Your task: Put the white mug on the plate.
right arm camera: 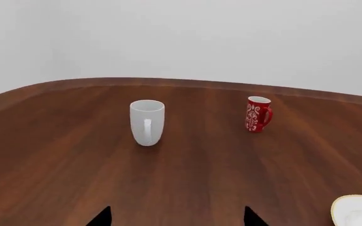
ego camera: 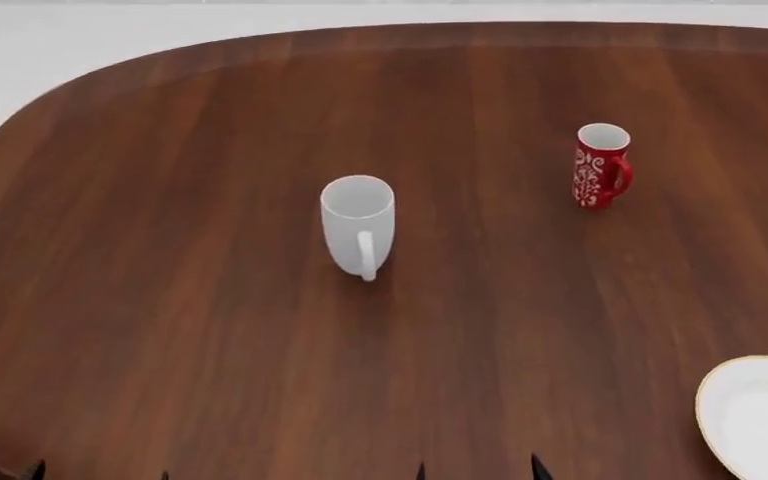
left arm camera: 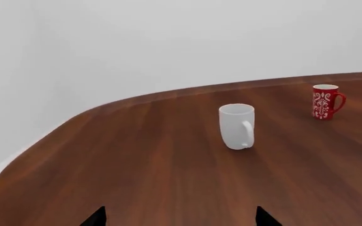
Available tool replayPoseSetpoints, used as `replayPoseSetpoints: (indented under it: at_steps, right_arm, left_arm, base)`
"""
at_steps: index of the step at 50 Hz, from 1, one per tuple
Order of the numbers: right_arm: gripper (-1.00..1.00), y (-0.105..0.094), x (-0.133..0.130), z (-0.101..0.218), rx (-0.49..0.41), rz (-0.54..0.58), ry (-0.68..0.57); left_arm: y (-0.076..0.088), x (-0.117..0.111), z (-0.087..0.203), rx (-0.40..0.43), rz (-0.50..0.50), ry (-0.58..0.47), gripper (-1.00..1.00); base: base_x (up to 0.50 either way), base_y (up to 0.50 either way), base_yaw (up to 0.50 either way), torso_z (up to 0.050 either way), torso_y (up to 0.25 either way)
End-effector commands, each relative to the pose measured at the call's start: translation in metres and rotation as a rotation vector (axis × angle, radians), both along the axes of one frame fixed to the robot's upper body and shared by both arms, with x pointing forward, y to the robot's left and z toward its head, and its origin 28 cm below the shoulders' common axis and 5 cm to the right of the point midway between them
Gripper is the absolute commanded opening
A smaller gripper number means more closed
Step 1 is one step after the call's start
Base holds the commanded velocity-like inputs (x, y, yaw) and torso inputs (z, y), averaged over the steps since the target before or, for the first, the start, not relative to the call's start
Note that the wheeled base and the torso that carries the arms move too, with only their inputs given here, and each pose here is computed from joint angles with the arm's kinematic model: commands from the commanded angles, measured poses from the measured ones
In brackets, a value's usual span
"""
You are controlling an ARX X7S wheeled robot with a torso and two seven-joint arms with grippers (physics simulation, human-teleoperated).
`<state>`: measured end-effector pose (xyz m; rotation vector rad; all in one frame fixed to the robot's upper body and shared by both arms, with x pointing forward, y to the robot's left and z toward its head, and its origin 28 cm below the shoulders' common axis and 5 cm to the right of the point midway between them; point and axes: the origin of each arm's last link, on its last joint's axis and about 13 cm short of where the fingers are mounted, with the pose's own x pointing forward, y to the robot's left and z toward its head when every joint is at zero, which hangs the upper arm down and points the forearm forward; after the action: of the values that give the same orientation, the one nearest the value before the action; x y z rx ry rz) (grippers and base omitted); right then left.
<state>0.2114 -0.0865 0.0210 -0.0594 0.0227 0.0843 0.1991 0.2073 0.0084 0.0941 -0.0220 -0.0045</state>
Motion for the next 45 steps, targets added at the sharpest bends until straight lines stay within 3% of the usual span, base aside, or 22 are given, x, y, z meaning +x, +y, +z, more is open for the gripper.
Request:
replayPoseSetpoints:
  at_steps: [1, 45]
  right_arm:
    - [1.0, -0.0004, 0.0001, 0.0002, -0.007, 0.0, -0.003]
    - [1.0, 0.001, 0.0015, -0.0009, -0.016, 0.014, -0.001]
  left_arm:
    - [-0.001, -0.0003, 0.0007, -0.002, -0.001, 0.001, 1.0]
    - [-0.0005, 0.0007, -0.0025, -0.011, 0.005, 0.001, 1.0]
  base:
    - [0.5, 0.0, 0.0, 0.0, 0.0]
    - [0.5, 0.0, 0.0, 0.0, 0.0]
